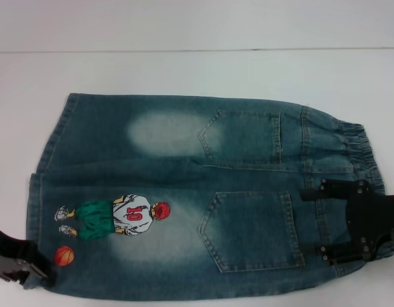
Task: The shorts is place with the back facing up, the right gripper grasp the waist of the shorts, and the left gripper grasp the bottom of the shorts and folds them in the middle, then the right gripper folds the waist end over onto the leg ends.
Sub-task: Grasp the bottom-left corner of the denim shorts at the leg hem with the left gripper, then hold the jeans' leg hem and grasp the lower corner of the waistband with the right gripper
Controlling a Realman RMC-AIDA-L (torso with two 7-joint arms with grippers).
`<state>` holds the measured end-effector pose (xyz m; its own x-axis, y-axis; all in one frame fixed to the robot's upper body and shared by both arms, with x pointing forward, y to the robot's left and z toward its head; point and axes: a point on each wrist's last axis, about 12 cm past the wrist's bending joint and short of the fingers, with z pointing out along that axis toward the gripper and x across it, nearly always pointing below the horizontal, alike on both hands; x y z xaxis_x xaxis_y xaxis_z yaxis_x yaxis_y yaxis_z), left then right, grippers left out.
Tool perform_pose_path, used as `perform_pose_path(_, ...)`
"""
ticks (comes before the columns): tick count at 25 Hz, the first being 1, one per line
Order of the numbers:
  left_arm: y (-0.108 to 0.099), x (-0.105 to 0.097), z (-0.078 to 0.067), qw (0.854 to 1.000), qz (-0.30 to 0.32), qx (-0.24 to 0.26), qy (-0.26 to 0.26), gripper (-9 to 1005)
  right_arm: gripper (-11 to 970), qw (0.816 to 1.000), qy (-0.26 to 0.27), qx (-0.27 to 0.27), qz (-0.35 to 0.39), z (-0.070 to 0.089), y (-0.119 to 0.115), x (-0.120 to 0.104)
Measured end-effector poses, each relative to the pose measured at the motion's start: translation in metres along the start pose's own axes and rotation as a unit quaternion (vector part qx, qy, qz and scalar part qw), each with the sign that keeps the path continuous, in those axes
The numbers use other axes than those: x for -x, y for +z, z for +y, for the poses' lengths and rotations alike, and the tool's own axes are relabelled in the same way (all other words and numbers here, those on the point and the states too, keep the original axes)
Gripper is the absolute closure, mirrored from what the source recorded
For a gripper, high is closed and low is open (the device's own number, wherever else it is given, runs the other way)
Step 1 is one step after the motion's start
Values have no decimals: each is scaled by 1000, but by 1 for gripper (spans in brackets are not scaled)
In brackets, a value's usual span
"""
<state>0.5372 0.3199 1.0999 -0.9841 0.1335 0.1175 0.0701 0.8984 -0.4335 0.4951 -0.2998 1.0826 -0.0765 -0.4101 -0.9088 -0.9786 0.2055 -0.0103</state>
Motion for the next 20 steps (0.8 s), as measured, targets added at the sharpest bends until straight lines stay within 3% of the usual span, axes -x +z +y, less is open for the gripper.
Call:
perform_pose_path(4, -6, 0, -1, 1000, -5, 2, -5, 466, 78, 1000, -1, -3, 2, 0, -1, -1)
perform_pose_path(7, -9, 1, -3, 1000, -8, 3, -5, 707, 79, 1000, -2, -4, 3, -1, -1, -1)
perform_pose_path(13, -8, 6, -9, 1000, -7, 1, 3, 894, 81, 1000, 1, -6, 3, 1, -3, -3)
perform_pose_path(20, -8, 8, -15, 1000, -7, -4, 10, 893, 83, 998, 37, -44, 13, -2, -22, -4)
